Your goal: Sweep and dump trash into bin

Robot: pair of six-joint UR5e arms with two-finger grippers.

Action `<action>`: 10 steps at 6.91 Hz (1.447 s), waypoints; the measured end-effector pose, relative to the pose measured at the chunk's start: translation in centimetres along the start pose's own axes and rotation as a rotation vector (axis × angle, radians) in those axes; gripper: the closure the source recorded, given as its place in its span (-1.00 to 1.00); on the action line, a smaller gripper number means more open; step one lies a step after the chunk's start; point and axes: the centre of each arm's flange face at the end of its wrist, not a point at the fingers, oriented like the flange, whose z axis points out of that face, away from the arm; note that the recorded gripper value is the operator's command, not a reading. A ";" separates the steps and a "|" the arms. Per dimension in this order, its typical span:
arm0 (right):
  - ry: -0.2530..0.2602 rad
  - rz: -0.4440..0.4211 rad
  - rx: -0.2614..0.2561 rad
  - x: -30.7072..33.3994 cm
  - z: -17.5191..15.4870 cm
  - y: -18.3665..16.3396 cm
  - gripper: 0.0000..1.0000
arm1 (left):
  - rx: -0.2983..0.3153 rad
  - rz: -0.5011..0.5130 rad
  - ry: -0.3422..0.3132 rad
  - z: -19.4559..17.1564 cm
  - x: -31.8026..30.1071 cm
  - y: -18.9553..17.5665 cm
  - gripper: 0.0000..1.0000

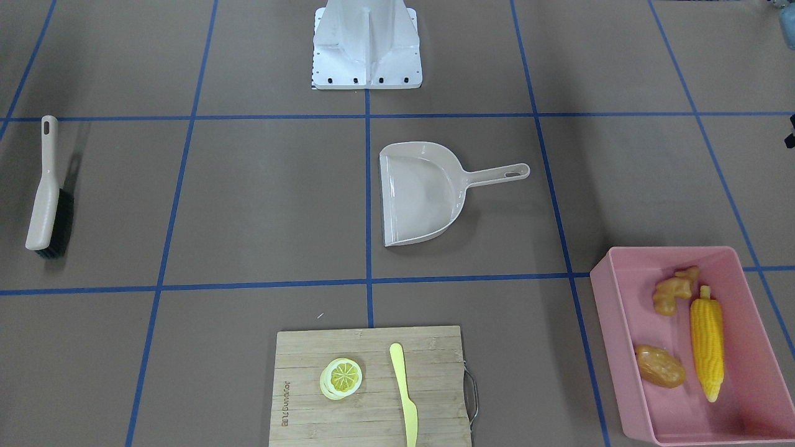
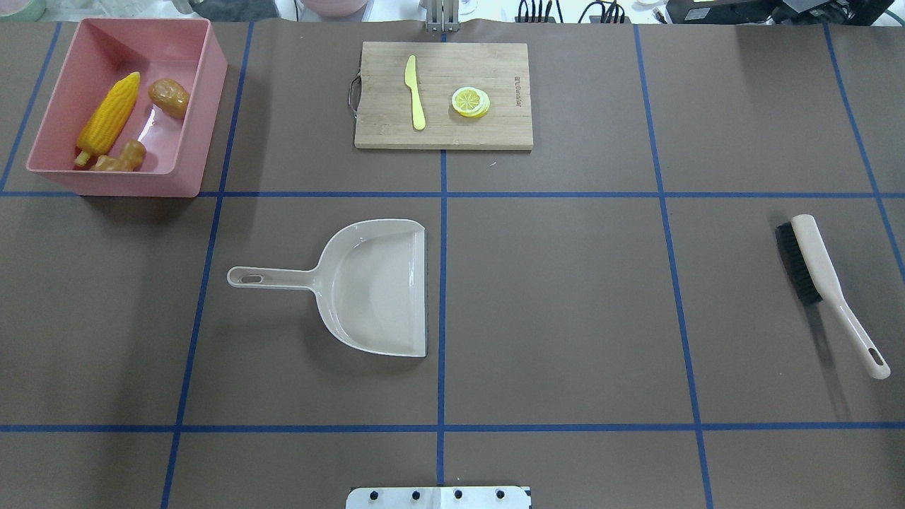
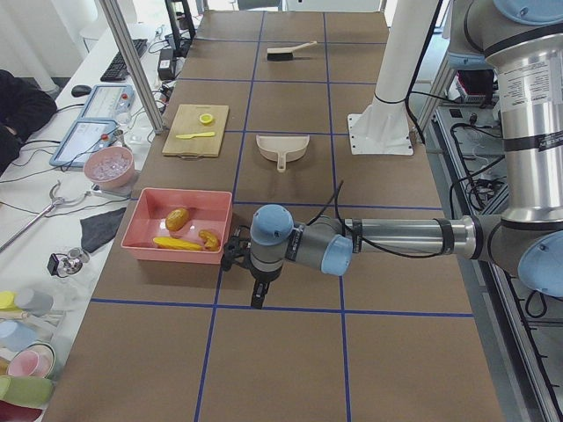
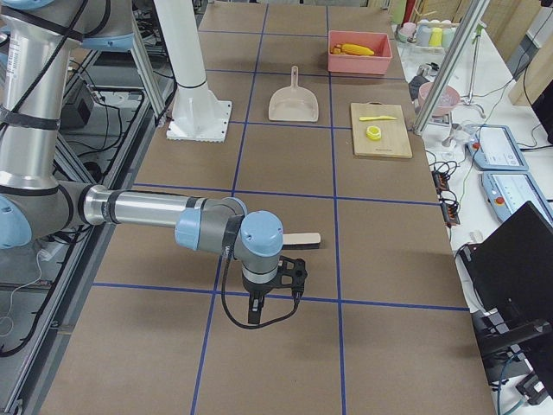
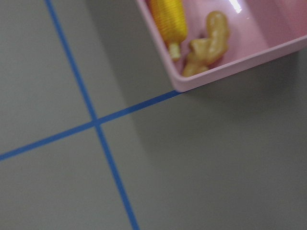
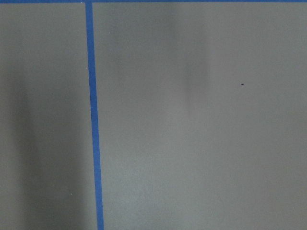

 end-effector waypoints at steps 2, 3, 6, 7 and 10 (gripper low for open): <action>-0.001 0.000 0.000 0.0 0.0 0.0 -1.00 | 0.009 -0.170 0.059 -1.7 -1.6 1.4 -0.96; -0.001 0.000 -0.001 0.0 0.0 0.0 -1.00 | -0.001 -0.237 0.078 -3.4 -0.6 1.6 -0.96; -0.001 0.001 -0.002 0.1 0.1 0.0 -1.00 | -0.053 -0.218 0.000 -4.4 -0.3 2.8 -0.96; -0.001 0.001 -0.002 0.1 0.1 0.0 -1.00 | -0.065 -0.203 -0.013 -4.0 -0.7 3.1 -0.96; -0.001 0.002 -0.002 0.1 0.1 0.0 -1.00 | -0.081 -0.205 -0.015 -3.3 -1.4 3.6 -0.96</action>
